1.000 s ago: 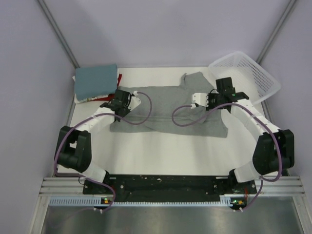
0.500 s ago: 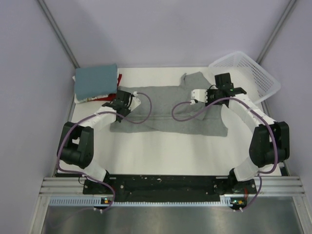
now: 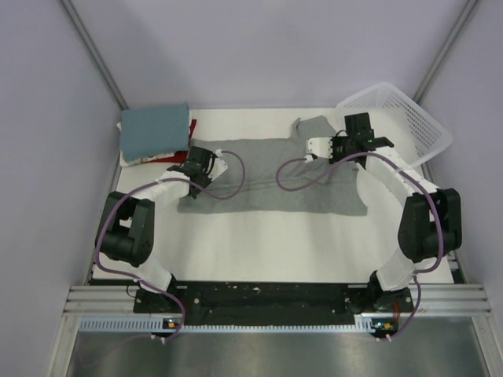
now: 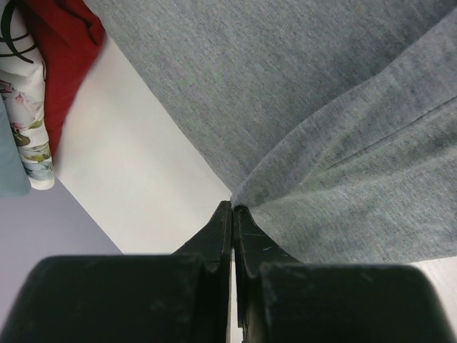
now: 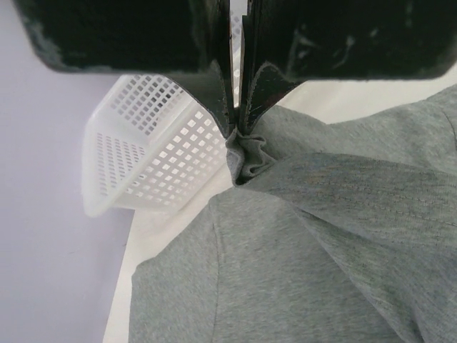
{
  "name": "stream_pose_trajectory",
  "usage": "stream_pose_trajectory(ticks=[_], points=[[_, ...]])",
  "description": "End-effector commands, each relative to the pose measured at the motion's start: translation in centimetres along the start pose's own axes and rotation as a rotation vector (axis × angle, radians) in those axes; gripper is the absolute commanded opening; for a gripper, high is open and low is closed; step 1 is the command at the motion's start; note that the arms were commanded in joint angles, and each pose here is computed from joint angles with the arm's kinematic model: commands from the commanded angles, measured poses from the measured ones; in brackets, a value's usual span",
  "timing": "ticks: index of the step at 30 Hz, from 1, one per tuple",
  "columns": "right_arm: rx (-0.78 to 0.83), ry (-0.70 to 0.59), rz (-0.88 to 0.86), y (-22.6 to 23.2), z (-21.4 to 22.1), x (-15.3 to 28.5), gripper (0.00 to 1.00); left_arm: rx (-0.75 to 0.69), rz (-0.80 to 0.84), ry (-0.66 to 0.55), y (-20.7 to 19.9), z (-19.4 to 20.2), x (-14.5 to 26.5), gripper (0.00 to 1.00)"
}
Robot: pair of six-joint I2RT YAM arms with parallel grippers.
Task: Fold and stack the t-shirts
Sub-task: Fold the flattened tshirt in 1/3 of the way
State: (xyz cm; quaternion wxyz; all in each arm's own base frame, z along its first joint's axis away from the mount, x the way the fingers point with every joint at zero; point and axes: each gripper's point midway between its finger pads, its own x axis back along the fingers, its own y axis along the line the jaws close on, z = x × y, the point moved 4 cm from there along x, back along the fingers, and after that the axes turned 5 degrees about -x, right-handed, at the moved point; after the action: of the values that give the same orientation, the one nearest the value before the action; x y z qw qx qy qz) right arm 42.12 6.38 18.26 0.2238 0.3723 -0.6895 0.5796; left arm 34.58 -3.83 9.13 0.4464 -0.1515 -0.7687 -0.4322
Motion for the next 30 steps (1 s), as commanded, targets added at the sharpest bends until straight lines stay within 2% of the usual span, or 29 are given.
stream_pose_trajectory(ticks=[1,18,29,30], points=[[0.029,0.004,0.077,-2.6,0.1,-0.3,0.0,0.033,-0.029,-0.003,0.3,-0.1,-0.4,0.0],[0.055,0.054,0.138,-4.7,-0.1,-3.2,0.0,0.028,-0.069,0.016,0.7,0.2,-1.0,0.0],[0.04,0.06,0.161,-4.4,0.2,-5.0,0.0,0.032,-0.076,0.026,0.7,0.2,-1.5,0.0],[0.028,0.055,0.168,-4.3,0.1,-5.3,0.09,0.035,-0.088,0.03,0.9,0.1,-1.5,0.0]])
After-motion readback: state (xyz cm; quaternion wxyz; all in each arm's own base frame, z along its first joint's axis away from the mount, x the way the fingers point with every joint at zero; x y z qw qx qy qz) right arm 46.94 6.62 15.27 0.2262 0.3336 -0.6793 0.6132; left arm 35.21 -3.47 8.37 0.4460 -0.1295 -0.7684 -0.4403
